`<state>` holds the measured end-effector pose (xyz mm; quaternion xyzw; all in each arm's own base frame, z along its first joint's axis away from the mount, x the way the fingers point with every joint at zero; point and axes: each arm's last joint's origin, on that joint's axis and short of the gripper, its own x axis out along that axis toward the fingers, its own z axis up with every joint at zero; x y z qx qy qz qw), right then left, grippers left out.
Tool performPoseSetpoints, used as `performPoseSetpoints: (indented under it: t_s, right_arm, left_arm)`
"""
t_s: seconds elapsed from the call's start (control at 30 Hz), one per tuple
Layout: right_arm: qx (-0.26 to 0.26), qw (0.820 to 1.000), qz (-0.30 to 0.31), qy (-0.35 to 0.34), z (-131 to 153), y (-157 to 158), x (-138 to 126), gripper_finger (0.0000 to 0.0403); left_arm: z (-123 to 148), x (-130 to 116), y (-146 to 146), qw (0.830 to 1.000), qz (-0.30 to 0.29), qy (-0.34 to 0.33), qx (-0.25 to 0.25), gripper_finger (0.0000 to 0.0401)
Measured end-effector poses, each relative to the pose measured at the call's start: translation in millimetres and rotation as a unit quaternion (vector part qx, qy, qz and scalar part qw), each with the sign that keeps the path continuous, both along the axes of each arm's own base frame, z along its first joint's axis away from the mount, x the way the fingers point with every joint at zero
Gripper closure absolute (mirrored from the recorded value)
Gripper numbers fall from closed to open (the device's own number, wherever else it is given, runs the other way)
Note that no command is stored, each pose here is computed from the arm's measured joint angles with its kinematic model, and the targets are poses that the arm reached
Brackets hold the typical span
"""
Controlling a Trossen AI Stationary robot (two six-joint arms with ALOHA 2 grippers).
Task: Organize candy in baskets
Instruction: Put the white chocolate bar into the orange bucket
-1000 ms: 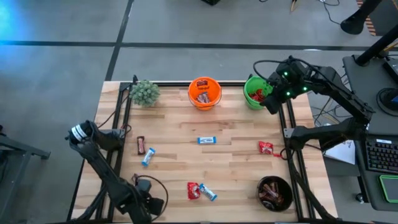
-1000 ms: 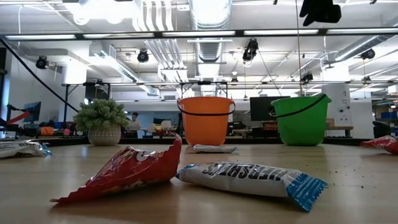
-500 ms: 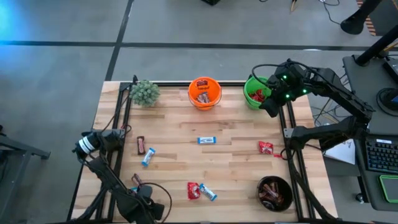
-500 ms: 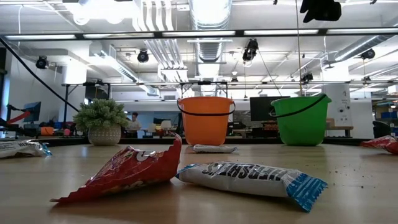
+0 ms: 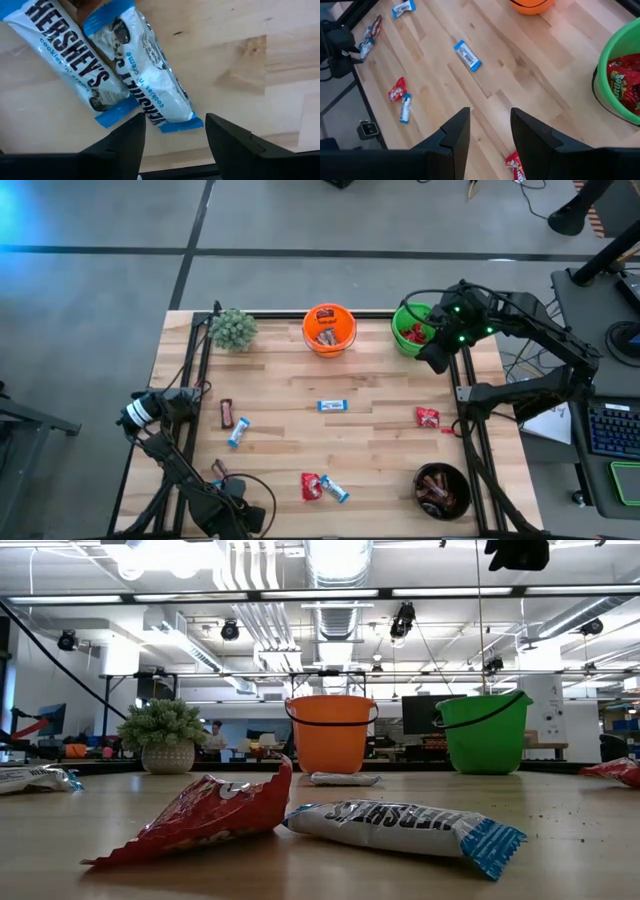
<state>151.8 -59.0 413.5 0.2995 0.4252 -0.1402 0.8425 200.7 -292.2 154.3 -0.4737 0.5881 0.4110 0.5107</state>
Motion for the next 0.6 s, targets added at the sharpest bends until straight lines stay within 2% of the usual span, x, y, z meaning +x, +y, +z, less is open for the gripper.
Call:
performPoseSetpoints:
  t_s: [0.27, 0.5, 0.6]
  right_arm:
    - [0.004, 1.000, 0.012, -0.002, 0.2, 5.5, 2.4, 0.0271]
    - [0.004, 1.000, 0.027, -0.003, 0.4, 10.1, 4.1, 0.0271]
    - [0.004, 1.000, 0.030, -0.003, 0.4, 11.0, 4.4, 0.0271]
  left_arm:
    - [-5.6, -0.6, 0.3, 1.000, 0.014, 0.004, -0.006, 0.0273]
    - [-15.5, 1.6, -2.6, 1.000, 0.017, 0.000, -0.018, 0.0351]
    - [-15.0, 1.8, -3.2, 1.000, -0.003, -0.006, -0.021, 0.0386]
